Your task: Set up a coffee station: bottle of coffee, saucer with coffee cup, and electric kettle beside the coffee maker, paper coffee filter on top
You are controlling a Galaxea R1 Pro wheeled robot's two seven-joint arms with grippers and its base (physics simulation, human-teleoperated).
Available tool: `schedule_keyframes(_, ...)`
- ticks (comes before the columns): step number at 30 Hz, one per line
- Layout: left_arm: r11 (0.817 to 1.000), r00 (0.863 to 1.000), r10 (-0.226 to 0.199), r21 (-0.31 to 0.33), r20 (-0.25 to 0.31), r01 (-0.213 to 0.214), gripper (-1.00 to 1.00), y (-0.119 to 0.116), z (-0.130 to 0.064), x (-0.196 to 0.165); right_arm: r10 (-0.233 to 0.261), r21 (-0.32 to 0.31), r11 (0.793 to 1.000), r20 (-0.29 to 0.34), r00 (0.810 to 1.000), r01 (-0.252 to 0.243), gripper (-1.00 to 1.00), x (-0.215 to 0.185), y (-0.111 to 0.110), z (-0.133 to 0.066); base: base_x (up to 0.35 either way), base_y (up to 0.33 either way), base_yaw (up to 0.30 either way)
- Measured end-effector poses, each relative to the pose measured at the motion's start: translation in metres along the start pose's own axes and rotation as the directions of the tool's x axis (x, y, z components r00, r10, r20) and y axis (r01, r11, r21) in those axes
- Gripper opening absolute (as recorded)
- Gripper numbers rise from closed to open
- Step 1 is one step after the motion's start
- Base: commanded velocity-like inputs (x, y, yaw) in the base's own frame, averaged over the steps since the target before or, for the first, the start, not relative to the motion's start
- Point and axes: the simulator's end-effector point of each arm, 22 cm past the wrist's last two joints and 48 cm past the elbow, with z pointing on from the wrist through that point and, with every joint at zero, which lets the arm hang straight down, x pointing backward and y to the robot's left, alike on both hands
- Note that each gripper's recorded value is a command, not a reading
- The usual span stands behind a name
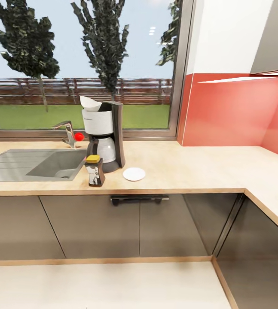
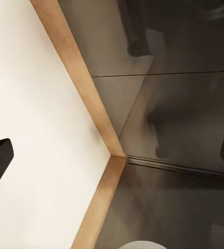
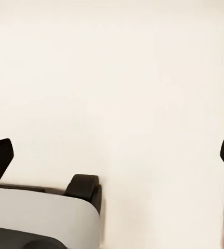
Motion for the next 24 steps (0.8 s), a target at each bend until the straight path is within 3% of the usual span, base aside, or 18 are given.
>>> schedule_keyframes(12,1.000,1.000,0.000,-0.001,0.000,0.000,1.00,0.0003,-0.0001,0.0001,0.000,0.018,1.000,0.001,1.000,0.000,1.00,0.0000,-0.0037,0.0001,0.012,0.005,0.260)
schedule_keyframes(24,1.000,1.000,0.001,-0.001,0.001,-0.001,1.00,0.0002,-0.0005,-0.0006,-0.001,0.019,1.000,0.001,1.000,0.001,1.00,0.0001,-0.0037,-0.0001,0.224,0.166,0.100)
